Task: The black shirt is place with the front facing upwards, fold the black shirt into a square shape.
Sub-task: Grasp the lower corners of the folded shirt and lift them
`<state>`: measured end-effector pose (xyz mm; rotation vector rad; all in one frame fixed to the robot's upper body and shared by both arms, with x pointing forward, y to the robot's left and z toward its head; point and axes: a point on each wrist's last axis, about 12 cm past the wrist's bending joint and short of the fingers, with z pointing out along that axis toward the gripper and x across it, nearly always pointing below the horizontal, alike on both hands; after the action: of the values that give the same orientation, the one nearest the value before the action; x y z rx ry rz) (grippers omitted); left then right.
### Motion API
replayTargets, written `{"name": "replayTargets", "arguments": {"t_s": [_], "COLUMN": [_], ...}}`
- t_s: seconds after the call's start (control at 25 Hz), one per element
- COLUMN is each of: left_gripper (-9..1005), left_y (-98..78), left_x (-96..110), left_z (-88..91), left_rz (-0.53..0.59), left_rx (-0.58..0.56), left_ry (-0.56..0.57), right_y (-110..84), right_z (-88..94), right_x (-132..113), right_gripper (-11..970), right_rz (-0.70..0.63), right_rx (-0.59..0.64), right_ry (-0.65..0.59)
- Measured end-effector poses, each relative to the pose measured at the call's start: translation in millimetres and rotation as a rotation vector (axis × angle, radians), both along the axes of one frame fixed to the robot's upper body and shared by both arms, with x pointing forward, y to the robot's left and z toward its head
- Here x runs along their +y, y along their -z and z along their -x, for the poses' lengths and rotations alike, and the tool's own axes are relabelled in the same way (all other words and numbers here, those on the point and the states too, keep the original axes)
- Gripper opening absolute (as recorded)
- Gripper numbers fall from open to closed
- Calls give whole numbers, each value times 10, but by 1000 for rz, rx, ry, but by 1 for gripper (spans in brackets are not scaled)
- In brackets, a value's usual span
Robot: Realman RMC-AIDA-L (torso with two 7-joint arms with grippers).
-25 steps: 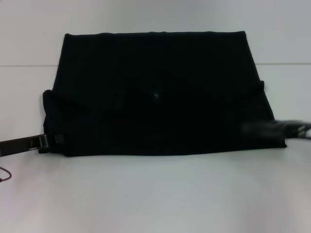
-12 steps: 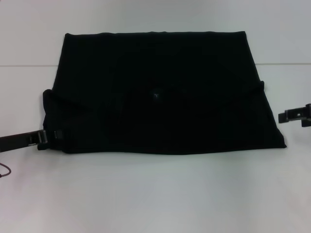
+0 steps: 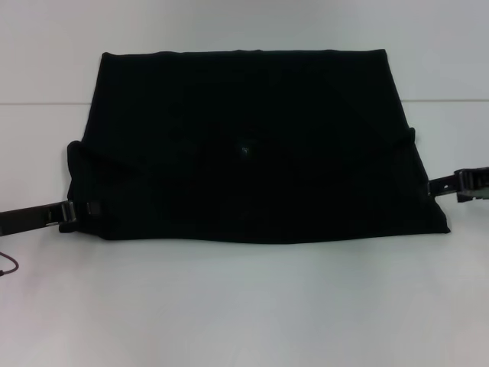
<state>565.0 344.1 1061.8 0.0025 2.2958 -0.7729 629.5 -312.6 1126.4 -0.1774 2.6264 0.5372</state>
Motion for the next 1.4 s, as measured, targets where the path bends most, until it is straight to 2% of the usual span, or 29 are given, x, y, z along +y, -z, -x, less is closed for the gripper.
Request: {"name": "replayTargets", "arguments": {"t_s": [0.28, 0.68, 0.92, 1.12, 1.4], "left_gripper": [62, 62, 62, 62, 62], "left_y": [2, -13, -23, -25, -37], "left_x": [-2, -10, -10, 1, 36], "left_z": [1, -13, -16, -7, 9], "left_rz": [0, 7, 12, 22, 47], "left_rx": [1, -7, -15, -19, -34], "left_ry": [0, 0, -1, -9, -36], "right_y": [121, 174, 160, 154, 144], "right_z": [-57, -95, -100, -104, -105], "right_x": [146, 380, 422, 416, 365], "right_gripper": [882, 881, 768, 542, 383], "right_rz": [20, 50, 59, 58, 46], "right_rx": [3, -3, -5, -7, -10], "right_ry": [-13, -67, -81, -79, -60]}}
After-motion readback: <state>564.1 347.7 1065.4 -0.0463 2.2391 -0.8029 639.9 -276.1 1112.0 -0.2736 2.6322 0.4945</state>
